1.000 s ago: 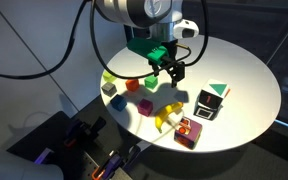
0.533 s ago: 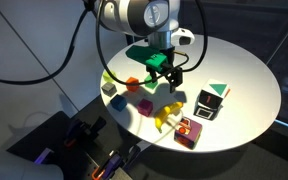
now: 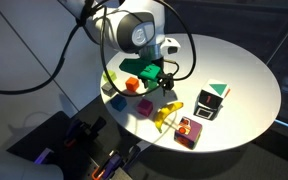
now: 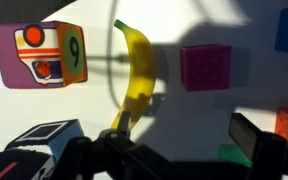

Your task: Put the pink block on the orange block

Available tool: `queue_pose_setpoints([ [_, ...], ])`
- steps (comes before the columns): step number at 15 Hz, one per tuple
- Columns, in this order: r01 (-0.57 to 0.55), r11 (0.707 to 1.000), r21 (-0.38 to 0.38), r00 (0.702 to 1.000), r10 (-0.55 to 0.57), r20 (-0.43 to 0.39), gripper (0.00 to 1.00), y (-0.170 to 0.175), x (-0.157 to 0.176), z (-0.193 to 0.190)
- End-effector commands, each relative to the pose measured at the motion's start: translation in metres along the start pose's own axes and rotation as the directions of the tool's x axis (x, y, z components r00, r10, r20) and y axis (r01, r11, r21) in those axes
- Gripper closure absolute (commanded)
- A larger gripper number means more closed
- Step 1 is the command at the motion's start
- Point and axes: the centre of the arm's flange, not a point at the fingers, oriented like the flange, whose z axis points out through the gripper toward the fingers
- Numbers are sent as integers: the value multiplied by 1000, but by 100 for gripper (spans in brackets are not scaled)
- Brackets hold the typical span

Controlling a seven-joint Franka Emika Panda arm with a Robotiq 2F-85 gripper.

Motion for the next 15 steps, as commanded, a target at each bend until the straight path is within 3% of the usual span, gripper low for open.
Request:
queue_pose_setpoints([
  [1,101,995,14,994,-100,-40,0,-15,-9,11],
  [6,181,983,13,981,-180,-68,0,-30,-22,29],
  [15,62,997,42,993,-58,-99,0,-32,-40,51],
])
